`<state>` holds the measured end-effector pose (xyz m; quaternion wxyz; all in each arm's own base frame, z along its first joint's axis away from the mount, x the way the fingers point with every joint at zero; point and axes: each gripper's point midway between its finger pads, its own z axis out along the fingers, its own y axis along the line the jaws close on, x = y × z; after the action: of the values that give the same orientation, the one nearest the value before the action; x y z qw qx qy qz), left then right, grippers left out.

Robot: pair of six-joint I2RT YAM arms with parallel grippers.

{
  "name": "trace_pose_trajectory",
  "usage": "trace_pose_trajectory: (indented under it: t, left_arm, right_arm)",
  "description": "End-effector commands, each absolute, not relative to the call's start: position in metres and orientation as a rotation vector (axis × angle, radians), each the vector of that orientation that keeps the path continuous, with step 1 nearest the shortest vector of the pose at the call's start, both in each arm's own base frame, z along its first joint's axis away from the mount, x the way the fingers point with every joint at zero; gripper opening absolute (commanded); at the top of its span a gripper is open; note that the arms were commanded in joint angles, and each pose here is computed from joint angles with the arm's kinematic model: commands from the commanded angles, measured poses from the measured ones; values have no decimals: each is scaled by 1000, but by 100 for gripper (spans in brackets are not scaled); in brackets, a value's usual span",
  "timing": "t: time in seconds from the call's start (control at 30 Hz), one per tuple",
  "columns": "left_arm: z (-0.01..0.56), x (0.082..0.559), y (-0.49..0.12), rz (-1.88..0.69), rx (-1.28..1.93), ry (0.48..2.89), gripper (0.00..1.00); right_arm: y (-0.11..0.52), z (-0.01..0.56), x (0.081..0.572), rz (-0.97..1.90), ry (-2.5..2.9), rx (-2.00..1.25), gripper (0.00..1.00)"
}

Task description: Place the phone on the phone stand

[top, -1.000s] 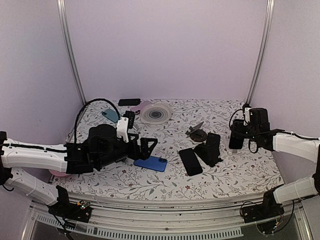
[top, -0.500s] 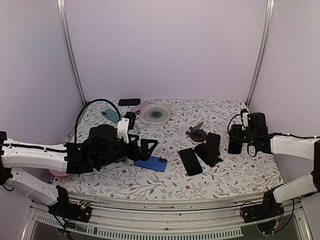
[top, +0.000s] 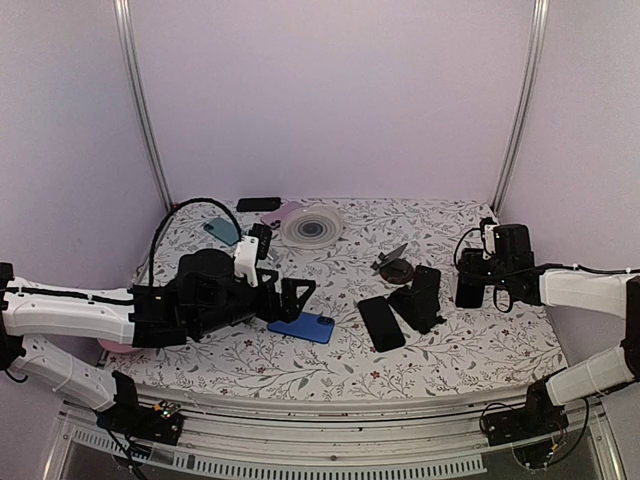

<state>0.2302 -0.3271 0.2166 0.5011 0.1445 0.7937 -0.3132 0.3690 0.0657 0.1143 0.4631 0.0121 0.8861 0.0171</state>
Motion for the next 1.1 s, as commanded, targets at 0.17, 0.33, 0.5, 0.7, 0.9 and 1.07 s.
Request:
trace_pose_trajectory:
  t: [0.17, 0.33, 0.5, 0.7, 0.9, 1.07]
  left_arm:
    - [225, 235, -326, -758, 335, 1910, 97]
    - [225, 235, -326, -760, 335, 1910, 97]
    - [226, 235, -327, -765, 336, 1906, 97]
    - [227, 235, -328, -767, 339, 1904, 97]
    - [228, 235, -329, -767, 342, 1904, 97]
    - [227, 236, -330, -767, 340, 1905, 97]
  right_arm:
    - [63, 119, 369, 45, 2199, 81, 86]
    - [62, 124, 367, 53, 2191, 92, 99]
    - [62, 130, 367, 58, 2189, 98, 99]
    - [62, 139, 366, 61, 2180, 103, 99]
    - [62, 149, 365, 70, 2168, 105, 99]
    - [62, 155, 362, 74, 2159, 105, 99]
